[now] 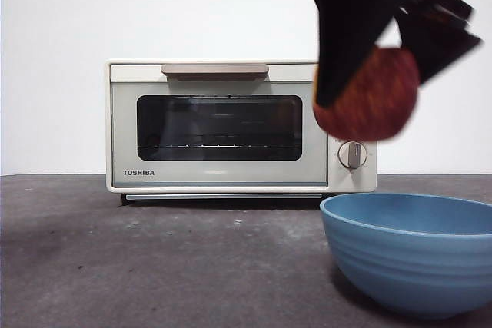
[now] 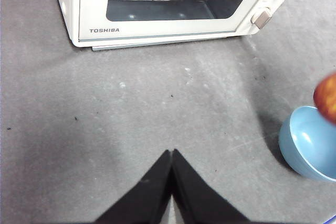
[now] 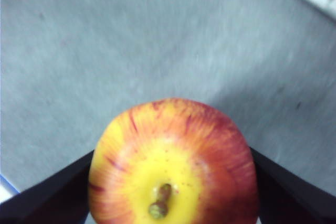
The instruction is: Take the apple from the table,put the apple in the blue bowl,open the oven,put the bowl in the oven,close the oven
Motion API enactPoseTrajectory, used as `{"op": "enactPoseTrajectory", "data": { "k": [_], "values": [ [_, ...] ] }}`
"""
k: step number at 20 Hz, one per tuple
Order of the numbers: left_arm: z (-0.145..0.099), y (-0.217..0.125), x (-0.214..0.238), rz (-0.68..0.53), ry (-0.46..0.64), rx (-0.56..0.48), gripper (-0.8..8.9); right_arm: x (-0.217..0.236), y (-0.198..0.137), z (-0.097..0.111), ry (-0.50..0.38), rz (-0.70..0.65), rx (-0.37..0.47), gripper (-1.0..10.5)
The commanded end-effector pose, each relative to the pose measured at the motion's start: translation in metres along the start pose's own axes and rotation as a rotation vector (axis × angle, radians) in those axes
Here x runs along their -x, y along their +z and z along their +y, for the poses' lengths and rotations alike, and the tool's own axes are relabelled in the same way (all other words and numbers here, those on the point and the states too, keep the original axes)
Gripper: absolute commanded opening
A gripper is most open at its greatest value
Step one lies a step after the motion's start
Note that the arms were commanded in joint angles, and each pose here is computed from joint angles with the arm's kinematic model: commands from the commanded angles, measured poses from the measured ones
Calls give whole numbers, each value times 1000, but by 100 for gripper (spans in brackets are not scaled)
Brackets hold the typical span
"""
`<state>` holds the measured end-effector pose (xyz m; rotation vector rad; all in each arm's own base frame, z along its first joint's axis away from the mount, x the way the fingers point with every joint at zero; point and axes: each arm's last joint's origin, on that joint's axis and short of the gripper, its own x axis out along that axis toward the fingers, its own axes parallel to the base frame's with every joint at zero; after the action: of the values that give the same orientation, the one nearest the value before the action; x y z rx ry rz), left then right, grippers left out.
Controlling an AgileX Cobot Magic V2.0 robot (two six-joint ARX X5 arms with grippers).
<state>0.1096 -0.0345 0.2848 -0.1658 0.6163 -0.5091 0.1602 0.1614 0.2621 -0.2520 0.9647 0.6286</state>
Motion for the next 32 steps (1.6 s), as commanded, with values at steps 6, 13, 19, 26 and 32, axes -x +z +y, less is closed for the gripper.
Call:
{"op": "enactPoseTrajectory", "data": {
  "k": [6,13,19,26,32],
  "values": [
    [0,6,-2,-1,-4,-18,7,-37,-40,-3,5,1,-61,371],
    [0,6,-2,-1,-4,-19,7,-52,-60,-5,26,38,-65,441],
    [-1,8,-2,-16,-8,-21,7,-50,-58,-4,20,24,-49,450],
    [-1,22,-19,-65,-40,-28,7,8,-20,-7,-186,-179,-24,450],
    [-12,64,-59,-106,-119,-82,7,31,-42,-24,-524,27,-65,450]
  ]
}}
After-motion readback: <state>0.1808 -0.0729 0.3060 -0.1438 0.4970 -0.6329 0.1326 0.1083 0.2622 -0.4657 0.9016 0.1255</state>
